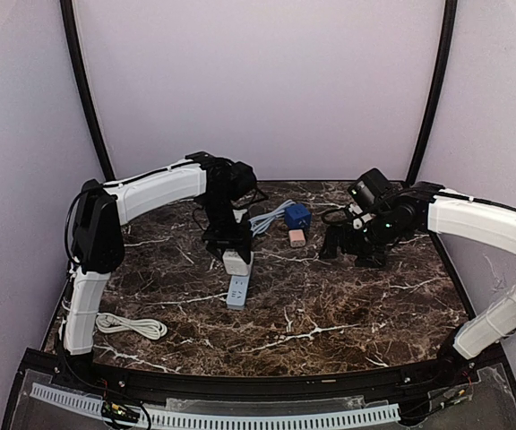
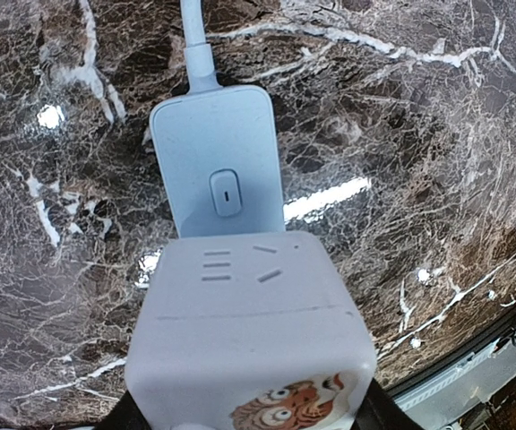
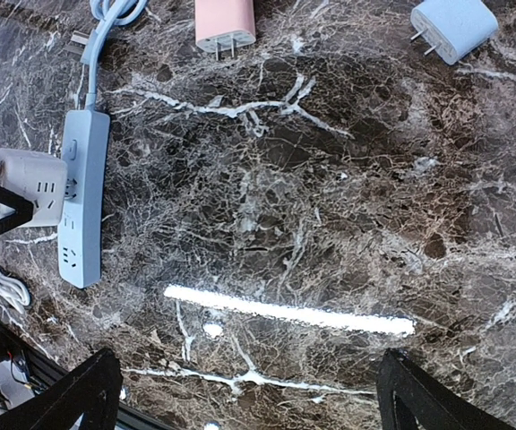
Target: Insert the plug
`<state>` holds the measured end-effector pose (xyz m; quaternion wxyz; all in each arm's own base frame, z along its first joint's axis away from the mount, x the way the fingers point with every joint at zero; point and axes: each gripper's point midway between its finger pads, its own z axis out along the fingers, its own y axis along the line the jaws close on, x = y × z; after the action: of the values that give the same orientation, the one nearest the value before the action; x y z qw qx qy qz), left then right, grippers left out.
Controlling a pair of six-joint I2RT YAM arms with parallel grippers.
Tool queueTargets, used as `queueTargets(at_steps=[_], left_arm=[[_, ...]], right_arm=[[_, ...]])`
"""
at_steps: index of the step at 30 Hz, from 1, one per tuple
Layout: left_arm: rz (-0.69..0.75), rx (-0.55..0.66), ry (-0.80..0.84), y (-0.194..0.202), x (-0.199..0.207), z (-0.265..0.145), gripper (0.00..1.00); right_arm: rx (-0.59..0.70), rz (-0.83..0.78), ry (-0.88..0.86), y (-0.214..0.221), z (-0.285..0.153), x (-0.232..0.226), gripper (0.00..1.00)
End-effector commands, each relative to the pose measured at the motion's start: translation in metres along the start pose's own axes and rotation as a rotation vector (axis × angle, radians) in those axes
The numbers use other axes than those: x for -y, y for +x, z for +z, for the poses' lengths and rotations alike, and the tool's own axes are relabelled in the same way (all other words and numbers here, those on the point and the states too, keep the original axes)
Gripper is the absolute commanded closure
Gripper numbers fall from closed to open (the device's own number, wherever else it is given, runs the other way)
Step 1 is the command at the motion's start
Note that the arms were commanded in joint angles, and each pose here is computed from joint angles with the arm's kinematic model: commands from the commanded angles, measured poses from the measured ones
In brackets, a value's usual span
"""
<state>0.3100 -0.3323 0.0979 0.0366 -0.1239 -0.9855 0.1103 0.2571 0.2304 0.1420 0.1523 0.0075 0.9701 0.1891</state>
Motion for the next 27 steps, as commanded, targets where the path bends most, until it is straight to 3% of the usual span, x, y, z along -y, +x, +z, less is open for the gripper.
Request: queueTargets(at_steps=[1, 27], left_arm=[[-0.012, -0.005, -0.044, 0.001, -0.003, 0.008, 0.99], [-0.041, 0.024, -0.146, -0.001, -0.001, 0.020, 0.99]], right_arm=[[0.035, -0.011, -0.012, -0.011, -0.004, -0.004, 0.01], [0.046, -0.034, 0.003, -0.015, -0.005, -0.004, 0.01]])
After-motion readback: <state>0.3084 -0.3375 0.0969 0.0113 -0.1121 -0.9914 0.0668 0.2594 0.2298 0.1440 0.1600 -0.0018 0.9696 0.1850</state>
